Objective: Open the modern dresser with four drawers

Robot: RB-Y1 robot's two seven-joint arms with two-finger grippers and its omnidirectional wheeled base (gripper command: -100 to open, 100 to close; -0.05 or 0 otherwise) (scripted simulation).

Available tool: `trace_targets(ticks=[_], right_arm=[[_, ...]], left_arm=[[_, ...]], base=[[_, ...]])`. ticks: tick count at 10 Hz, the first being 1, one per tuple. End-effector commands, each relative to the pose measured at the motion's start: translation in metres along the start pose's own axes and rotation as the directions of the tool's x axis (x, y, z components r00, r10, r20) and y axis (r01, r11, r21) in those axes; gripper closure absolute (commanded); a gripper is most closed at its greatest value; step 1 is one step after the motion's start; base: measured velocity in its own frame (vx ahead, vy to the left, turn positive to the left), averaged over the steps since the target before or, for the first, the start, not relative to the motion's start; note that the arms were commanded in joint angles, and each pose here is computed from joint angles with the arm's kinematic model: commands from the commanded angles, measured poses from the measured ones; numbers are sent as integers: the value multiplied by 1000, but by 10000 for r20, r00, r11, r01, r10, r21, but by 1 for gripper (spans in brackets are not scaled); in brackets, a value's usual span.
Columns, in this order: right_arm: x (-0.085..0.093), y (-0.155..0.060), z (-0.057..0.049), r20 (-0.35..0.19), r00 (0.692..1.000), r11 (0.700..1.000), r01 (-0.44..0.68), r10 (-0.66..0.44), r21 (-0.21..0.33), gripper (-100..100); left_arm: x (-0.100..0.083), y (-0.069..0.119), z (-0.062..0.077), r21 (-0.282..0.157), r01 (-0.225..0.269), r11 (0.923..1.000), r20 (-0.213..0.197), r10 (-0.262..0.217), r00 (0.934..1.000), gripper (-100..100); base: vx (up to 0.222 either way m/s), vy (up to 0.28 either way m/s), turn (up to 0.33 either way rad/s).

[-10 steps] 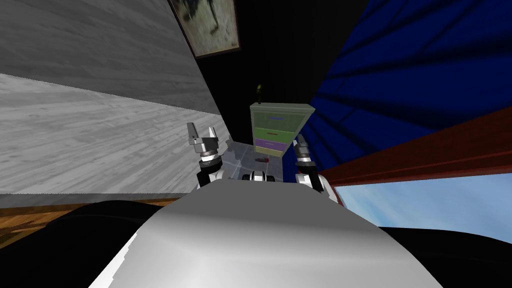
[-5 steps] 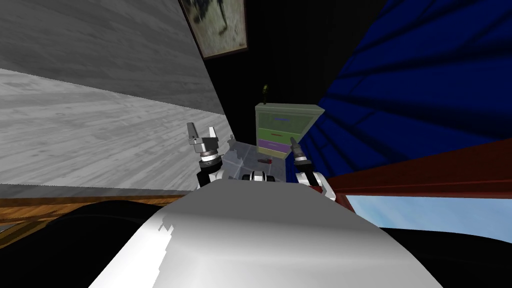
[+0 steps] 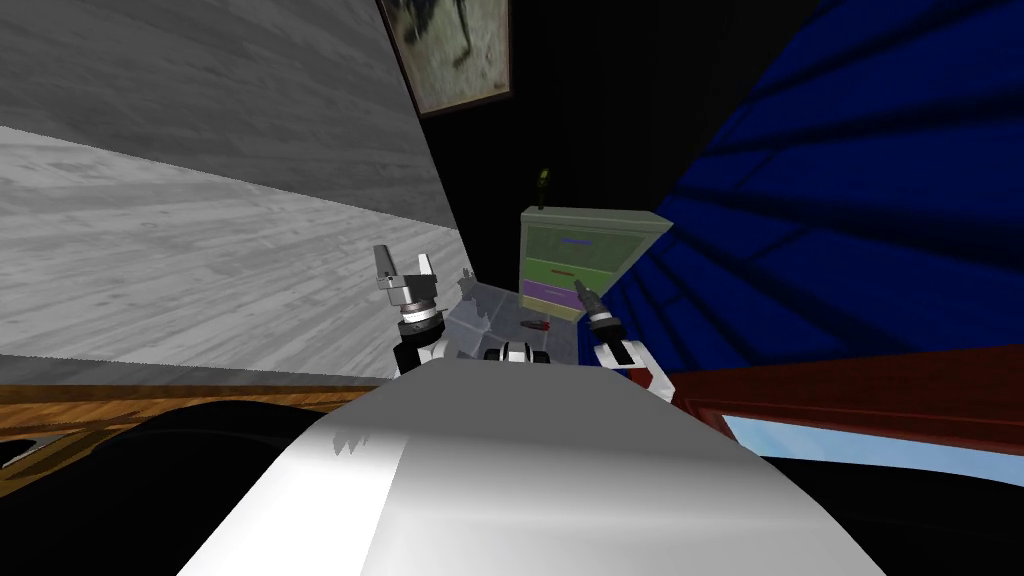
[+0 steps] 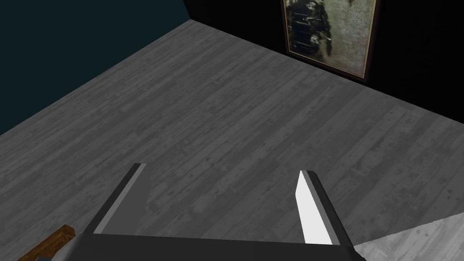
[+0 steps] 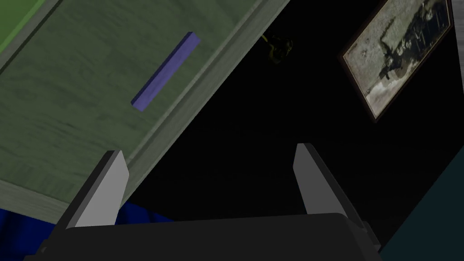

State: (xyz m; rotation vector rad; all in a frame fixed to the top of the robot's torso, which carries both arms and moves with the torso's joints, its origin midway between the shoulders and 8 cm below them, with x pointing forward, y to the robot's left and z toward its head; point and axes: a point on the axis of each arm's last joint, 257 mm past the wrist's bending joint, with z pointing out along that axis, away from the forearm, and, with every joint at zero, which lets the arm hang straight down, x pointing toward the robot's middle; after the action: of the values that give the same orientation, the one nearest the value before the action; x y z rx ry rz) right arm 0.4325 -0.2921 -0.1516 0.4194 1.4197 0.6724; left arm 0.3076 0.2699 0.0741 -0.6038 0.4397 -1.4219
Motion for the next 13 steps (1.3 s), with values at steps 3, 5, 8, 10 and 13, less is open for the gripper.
trace_targets(ticks=[3,5,8,10,13], right_arm=[[12,-42,1,-826,9705,9696,2328,-2266,758,-100],[13,-61,2,-1193,9410,9391,3288,-3167,1005,-100],[13,-80,1,-1588,8971,8938,4320,-4122,1204,-100],[7,-120,0,-2348,8010,7918,5903,-5507,1565,-100],[-2,-141,-2,-2795,7146,7024,6933,-6412,1611,-100]], left_arm=[[0,0,0,0,0,10000,0,0,10000,0],[0,0,0,0,0,10000,0,0,10000,0],[0,0,0,0,0,10000,0,0,10000,0],[0,0,0,0,0,10000,0,0,10000,0],[0,0,0,1,-1,10000,0,1,10000,0]], base=[[34,69,80],[46,62,77],[47,59,63],[55,89,125],[37,49,43]])
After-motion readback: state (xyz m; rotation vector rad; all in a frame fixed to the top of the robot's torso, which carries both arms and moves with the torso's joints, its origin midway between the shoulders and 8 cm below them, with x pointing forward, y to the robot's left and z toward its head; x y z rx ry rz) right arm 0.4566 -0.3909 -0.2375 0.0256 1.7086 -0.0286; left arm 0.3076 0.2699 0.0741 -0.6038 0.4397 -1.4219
